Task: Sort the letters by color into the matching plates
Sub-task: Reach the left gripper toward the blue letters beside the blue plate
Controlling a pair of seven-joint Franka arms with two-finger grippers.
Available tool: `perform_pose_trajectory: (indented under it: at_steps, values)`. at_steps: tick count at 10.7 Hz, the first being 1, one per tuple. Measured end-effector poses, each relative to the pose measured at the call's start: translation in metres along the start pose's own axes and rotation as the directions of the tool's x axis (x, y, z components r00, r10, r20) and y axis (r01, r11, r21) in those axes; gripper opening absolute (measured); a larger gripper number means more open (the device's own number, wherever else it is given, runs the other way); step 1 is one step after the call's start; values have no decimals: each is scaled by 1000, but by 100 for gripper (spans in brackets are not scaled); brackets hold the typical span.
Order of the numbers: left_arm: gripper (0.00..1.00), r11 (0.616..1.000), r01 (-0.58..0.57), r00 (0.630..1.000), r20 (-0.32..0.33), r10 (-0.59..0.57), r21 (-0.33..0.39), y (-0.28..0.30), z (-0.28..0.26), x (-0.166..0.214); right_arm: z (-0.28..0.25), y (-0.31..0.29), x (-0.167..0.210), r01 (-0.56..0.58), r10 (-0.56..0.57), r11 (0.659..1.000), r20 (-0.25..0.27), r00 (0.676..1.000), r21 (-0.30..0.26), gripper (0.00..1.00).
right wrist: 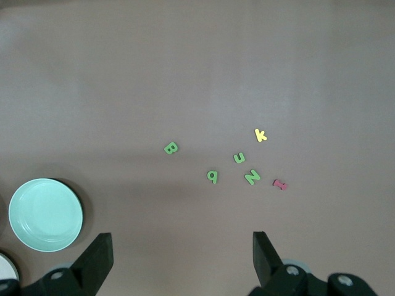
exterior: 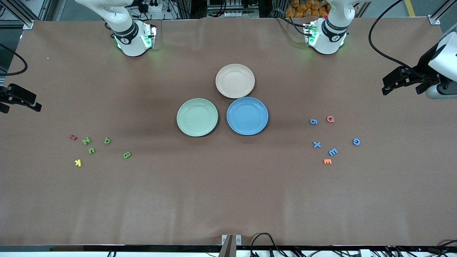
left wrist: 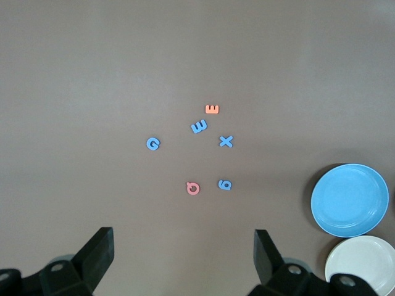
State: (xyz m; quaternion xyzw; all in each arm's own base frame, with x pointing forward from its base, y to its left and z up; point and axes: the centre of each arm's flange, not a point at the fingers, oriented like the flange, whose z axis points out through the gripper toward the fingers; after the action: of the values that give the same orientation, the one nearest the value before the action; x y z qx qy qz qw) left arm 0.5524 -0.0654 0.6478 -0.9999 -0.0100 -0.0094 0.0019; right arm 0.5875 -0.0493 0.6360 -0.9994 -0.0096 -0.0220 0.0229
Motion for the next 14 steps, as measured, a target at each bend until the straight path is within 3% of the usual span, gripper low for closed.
perform_pose_trajectory:
  at_steps: [8, 11, 14]
  values:
    - [100, 1000, 1, 1000, 28, -1, 0, -1, 14, 5, 0, 1, 0, -1, 1, 1000, 0, 1000, 0, 100]
    - [100, 1000, 16, 997, 75, -16, -6, -10, 62, 27, 2, 1, 1, -3, 3, 1000, 3, 1000, -1, 100]
    - [100, 999, 7, 997, 81, -10, 34, -18, 139, 51, 5, 2, 4, -3, 3, 1000, 0, 1000, -2, 100]
